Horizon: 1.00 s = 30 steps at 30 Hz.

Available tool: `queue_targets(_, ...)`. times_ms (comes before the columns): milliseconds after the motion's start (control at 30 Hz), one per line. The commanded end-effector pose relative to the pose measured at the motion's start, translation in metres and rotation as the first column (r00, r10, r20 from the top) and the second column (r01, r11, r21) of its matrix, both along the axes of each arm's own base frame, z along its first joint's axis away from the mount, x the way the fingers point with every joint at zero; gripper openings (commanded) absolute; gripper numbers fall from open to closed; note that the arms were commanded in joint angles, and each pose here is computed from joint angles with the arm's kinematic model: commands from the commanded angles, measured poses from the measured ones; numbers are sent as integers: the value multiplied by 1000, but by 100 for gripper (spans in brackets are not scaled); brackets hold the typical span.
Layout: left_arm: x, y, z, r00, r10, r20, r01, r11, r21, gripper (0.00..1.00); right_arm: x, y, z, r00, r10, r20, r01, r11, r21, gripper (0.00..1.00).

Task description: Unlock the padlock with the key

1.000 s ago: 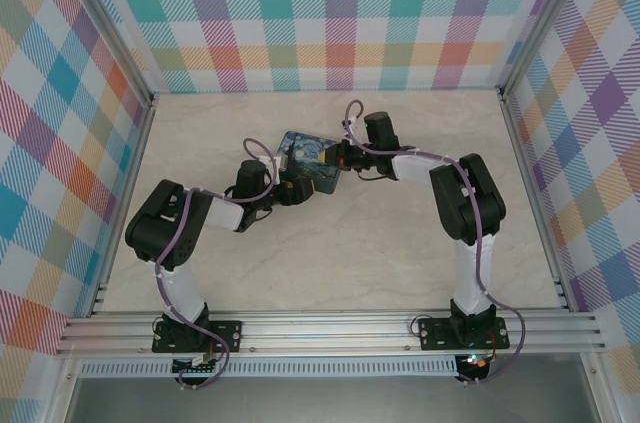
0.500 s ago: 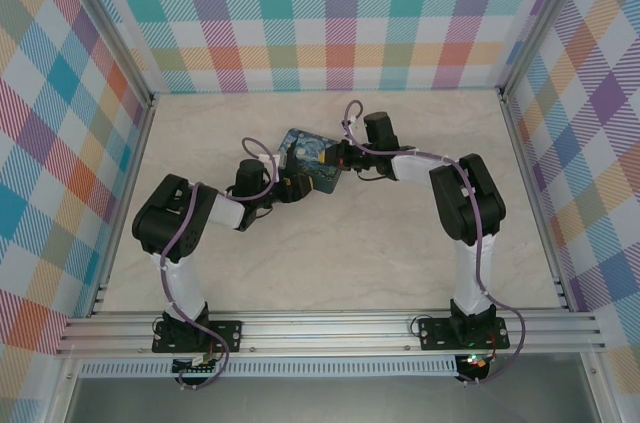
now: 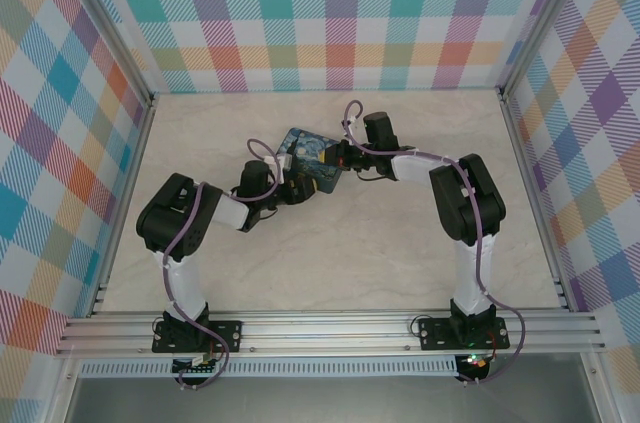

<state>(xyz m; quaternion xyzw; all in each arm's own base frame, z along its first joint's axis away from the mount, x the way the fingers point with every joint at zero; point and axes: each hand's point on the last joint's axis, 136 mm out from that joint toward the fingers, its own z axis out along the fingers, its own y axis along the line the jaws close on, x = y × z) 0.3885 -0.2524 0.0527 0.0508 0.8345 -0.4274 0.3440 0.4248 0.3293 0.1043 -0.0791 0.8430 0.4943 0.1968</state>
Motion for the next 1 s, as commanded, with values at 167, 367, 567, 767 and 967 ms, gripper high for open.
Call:
queue_targets(167, -7, -9, -14, 996, 2, -88, -1, 1000, 2, 54, -21, -2, -30, 996, 10, -89, -16, 998, -62, 3)
queue_targets(367, 2, -9, -16, 994, 47, -102, -48, 999, -10, 53, -21, -1, -29, 996, 11, -88, -16, 998, -57, 3)
queue_targets(567, 7, -5, -17, 989, 92, -117, -95, 995, -17, 47, -22, -1, -29, 996, 11, -88, -16, 998, -60, 3)
queue_targets(767, 13, 0, -19, 979, 152, -137, -156, 988, -19, 42, -23, 0, -30, 996, 11, -90, -17, 998, -61, 3)
queue_targets(967, 17, 2, -16, 973, 181, -140, -187, 982, -29, 41, -24, 0, -31, 996, 10, -91, -15, 998, -65, 3)
